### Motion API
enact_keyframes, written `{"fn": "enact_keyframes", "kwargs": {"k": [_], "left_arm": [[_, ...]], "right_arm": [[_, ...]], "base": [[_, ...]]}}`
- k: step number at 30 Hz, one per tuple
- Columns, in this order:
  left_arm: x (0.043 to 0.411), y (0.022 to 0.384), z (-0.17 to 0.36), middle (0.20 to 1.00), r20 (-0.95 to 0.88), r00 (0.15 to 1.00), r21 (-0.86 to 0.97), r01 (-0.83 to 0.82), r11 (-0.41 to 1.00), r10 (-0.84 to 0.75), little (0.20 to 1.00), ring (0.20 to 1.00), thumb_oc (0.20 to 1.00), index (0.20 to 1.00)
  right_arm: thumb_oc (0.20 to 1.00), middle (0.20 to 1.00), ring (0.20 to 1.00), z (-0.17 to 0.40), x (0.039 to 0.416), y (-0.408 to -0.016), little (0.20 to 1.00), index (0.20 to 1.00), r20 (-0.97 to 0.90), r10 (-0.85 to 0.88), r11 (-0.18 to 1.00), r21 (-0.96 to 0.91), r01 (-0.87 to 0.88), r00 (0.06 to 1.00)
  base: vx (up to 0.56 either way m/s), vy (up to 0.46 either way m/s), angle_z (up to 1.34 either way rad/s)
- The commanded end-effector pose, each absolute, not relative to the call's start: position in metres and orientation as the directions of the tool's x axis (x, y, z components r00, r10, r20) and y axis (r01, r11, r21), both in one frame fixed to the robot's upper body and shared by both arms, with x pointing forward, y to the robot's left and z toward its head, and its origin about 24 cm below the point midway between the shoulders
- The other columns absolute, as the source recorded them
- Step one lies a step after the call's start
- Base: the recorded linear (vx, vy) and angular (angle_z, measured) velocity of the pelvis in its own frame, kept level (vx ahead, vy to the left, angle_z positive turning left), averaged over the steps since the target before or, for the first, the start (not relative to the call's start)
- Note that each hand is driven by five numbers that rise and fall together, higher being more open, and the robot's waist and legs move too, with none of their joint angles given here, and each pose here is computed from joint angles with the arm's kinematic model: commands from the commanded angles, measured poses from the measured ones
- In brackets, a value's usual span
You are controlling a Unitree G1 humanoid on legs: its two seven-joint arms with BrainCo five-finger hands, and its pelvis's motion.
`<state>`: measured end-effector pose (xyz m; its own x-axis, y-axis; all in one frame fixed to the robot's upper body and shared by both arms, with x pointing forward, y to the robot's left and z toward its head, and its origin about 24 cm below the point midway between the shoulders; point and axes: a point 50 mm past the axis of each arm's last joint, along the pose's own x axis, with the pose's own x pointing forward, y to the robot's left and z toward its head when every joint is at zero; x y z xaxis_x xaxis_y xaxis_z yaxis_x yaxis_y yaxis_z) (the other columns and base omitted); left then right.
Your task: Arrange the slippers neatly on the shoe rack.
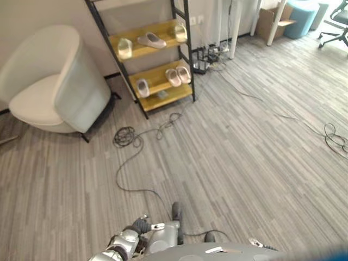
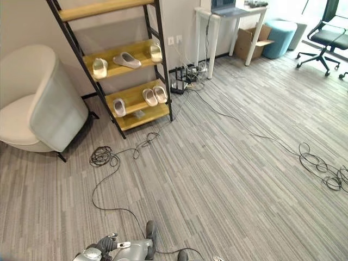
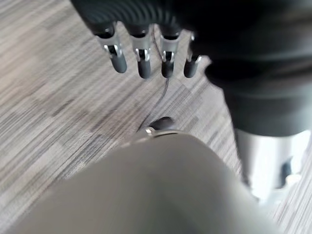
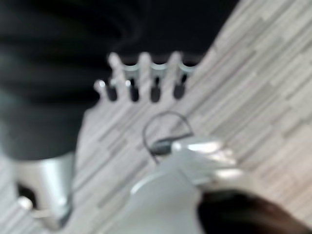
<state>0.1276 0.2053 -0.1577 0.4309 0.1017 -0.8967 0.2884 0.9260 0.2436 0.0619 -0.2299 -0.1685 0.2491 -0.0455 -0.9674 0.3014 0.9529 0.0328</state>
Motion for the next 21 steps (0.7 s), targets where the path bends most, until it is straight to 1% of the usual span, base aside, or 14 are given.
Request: {"fn": "enact_keyframes", "kwargs": {"k": [1, 2, 5, 8, 10, 16, 17, 21], "left_arm": [[0.104, 0.203, -0.165, 1.000, -0.923, 0.366, 0.252, 0.336, 0.907, 0.121, 1.000, 1.000, 1.000, 1.000], [0.100, 0.207, -0.166, 1.000, -0.925, 0.354, 0.260, 0.326, 0.909, 0.138, 1.000, 1.000, 1.000, 1.000], [0.097, 0.212, -0.166, 1.000, -0.926, 0.345, 0.265, 0.306, 0.914, 0.153, 1.000, 1.000, 1.000, 1.000], [0.099, 0.213, -0.165, 1.000, -0.922, 0.354, 0.267, 0.291, 0.919, 0.156, 1.000, 1.000, 1.000, 1.000], [0.104, 0.215, -0.163, 1.000, -0.912, 0.378, 0.261, 0.227, 0.938, 0.162, 1.000, 1.000, 1.000, 1.000], [0.108, 0.217, -0.161, 1.000, -0.904, 0.389, 0.268, 0.198, 0.943, 0.175, 1.000, 1.000, 1.000, 1.000], [0.115, 0.219, -0.159, 1.000, -0.894, 0.404, 0.282, 0.172, 0.944, 0.194, 1.000, 1.000, 1.000, 1.000], [0.117, 0.224, -0.158, 1.000, -0.888, 0.404, 0.297, 0.141, 0.944, 0.219, 1.000, 1.000, 1.000, 1.000]], "right_arm": [[1.000, 1.000, 1.000, -0.171, 0.047, -0.223, 1.000, 1.000, -0.972, -0.024, 0.954, 0.048, 0.296, 0.235], [1.000, 1.000, 1.000, -0.173, 0.043, -0.215, 1.000, 1.000, -0.977, -0.003, 0.962, 0.056, 0.269, 0.215], [1.000, 1.000, 1.000, -0.175, 0.039, -0.208, 1.000, 1.000, -0.979, 0.022, 0.966, 0.072, 0.248, 0.201], [1.000, 1.000, 1.000, -0.175, 0.045, -0.205, 1.000, 1.000, -0.977, 0.034, 0.969, 0.083, 0.232, 0.210], [1.000, 1.000, 1.000, -0.175, 0.045, -0.201, 1.000, 1.000, -0.977, 0.044, 0.967, 0.094, 0.235, 0.210], [1.000, 1.000, 1.000, -0.175, 0.052, -0.197, 1.000, 1.000, -0.974, 0.060, 0.971, 0.108, 0.214, 0.220], [1.000, 1.000, 1.000, -0.174, 0.060, -0.196, 1.000, 1.000, -0.969, 0.062, 0.972, 0.113, 0.205, 0.237], [1.000, 1.000, 1.000, -0.174, 0.061, -0.198, 1.000, 1.000, -0.969, 0.059, 0.974, 0.109, 0.198, 0.242]], "base": [[0.35, 0.082, -0.58], [0.25, 0.057, -0.59], [0.38, 0.114, -0.50], [0.26, 0.104, -0.48], [0.35, 0.180, -0.05], [0.23, 0.121, -0.07], [0.32, 0.142, 0.00], [0.36, 0.156, 0.57]]}}
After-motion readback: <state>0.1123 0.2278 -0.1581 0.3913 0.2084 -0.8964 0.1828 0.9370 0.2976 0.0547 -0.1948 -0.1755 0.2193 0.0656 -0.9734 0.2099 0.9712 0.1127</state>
